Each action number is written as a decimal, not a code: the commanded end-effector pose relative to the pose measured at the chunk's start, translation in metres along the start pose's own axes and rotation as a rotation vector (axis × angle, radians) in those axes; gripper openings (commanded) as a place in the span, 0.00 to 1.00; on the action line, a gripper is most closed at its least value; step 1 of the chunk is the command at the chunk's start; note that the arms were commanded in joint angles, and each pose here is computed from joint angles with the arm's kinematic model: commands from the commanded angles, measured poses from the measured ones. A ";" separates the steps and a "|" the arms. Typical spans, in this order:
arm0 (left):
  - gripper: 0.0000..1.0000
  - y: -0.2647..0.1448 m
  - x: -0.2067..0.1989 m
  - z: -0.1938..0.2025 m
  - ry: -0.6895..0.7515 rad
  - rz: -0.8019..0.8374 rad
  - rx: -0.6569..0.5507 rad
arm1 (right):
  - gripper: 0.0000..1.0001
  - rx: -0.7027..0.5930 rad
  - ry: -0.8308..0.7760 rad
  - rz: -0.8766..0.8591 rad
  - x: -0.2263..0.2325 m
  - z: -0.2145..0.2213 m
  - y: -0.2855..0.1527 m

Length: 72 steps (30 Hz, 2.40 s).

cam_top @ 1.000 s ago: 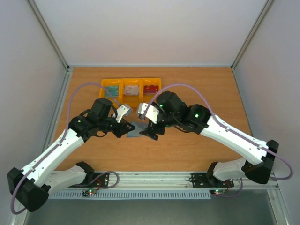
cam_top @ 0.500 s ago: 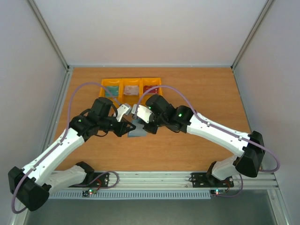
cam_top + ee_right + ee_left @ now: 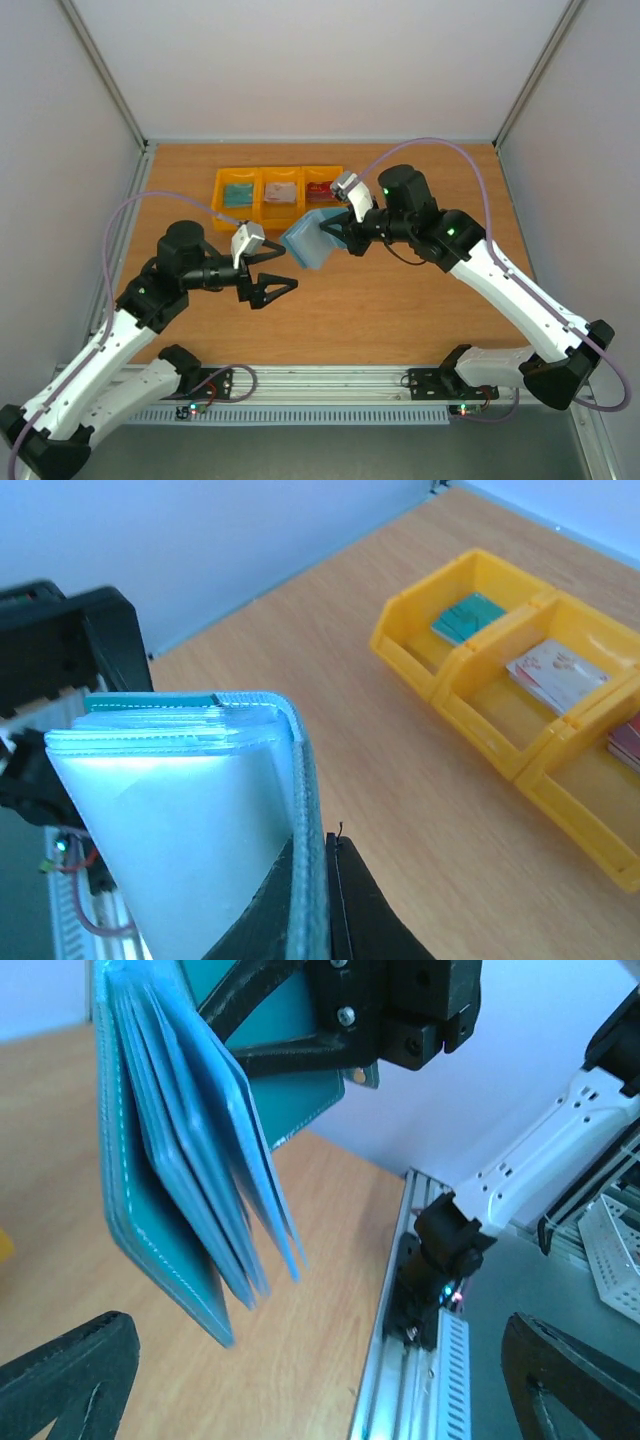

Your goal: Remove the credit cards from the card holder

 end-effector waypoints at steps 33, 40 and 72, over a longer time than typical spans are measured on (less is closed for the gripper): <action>0.38 -0.005 -0.020 -0.043 0.107 0.221 -0.293 | 0.01 -0.014 0.084 -0.497 0.041 -0.023 -0.042; 0.51 -0.007 -0.017 -0.046 0.114 0.165 -0.309 | 0.01 -0.018 0.075 -0.551 0.043 -0.024 -0.047; 0.42 -0.010 -0.019 -0.047 0.162 0.135 -0.320 | 0.01 0.015 0.023 -0.687 0.052 -0.020 -0.073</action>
Point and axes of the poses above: each gripper's point midway between its finger pads, its own y axis out along the fingers, its own x axis along the line the jaws close on, z = x × y, the point moved 7 cm from there along -y, back along the fingers, and after that the axes turned 15 degrees about y, right-handed, at the moved point
